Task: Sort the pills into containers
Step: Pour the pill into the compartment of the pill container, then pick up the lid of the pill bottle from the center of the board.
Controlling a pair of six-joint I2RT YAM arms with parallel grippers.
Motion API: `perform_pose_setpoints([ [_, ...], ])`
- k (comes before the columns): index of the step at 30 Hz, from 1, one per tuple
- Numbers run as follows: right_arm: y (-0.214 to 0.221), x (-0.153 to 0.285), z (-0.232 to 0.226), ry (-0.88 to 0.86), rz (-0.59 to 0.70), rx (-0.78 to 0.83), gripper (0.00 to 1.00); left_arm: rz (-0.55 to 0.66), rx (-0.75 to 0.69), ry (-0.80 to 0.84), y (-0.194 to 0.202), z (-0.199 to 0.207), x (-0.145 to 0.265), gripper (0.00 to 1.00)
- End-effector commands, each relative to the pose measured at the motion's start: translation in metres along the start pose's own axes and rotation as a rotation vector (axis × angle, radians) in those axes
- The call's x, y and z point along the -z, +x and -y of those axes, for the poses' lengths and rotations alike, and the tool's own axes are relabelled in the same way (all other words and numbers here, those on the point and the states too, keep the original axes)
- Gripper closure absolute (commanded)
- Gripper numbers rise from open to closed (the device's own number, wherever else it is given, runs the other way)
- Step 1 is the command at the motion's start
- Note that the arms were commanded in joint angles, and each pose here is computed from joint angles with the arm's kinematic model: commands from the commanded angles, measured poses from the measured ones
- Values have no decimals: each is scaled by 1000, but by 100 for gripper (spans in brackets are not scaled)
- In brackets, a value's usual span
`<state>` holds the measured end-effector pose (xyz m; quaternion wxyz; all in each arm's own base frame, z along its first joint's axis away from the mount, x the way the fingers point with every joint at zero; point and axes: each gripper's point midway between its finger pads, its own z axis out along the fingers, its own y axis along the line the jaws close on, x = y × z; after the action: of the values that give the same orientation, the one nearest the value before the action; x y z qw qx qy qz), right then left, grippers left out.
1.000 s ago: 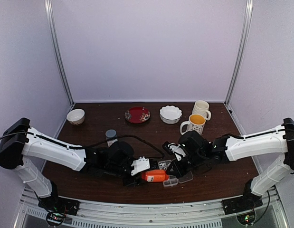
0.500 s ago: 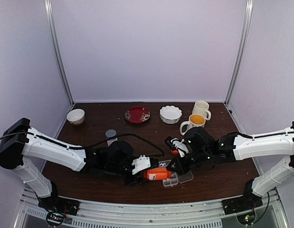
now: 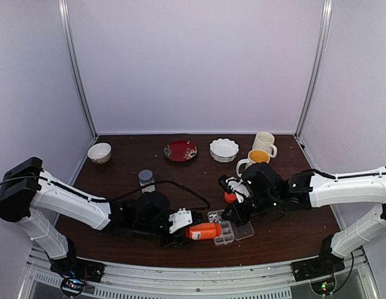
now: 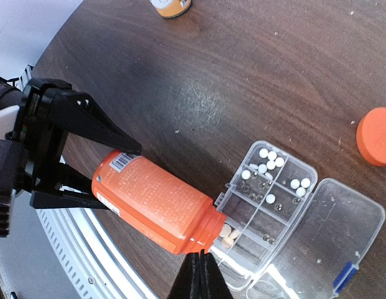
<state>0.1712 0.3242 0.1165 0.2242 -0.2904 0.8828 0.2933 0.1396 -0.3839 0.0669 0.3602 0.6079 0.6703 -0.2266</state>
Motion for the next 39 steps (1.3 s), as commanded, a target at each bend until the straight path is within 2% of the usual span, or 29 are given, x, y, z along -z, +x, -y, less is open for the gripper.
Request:
perform_pose_setpoints([
  [1,-29,23,13,113,47,43,92,148,14,-28,-28,-3,10,100],
  [8,-33,27,64,311,-75,64,62,284,35,-75,-35,-7,23,100],
  [13,-46,25,91,405,-139,63,48,356,41,-108,-45,-12,36,100],
  [17,-56,13,114,444,-186,37,41,413,41,-155,-53,-19,52,100],
  [21,-62,-1,133,471,-230,18,26,496,40,-211,-67,-27,76,100],
  [25,-66,-16,146,481,-249,-12,24,619,41,-240,-84,-31,99,100],
  [30,-64,-35,160,472,-283,-54,30,753,50,-275,-102,-41,124,100],
  [33,-61,-44,164,469,-300,-58,31,863,57,-320,-111,-48,150,100],
  [39,-60,-53,174,477,-315,-88,31,960,53,-378,-123,-56,185,100],
])
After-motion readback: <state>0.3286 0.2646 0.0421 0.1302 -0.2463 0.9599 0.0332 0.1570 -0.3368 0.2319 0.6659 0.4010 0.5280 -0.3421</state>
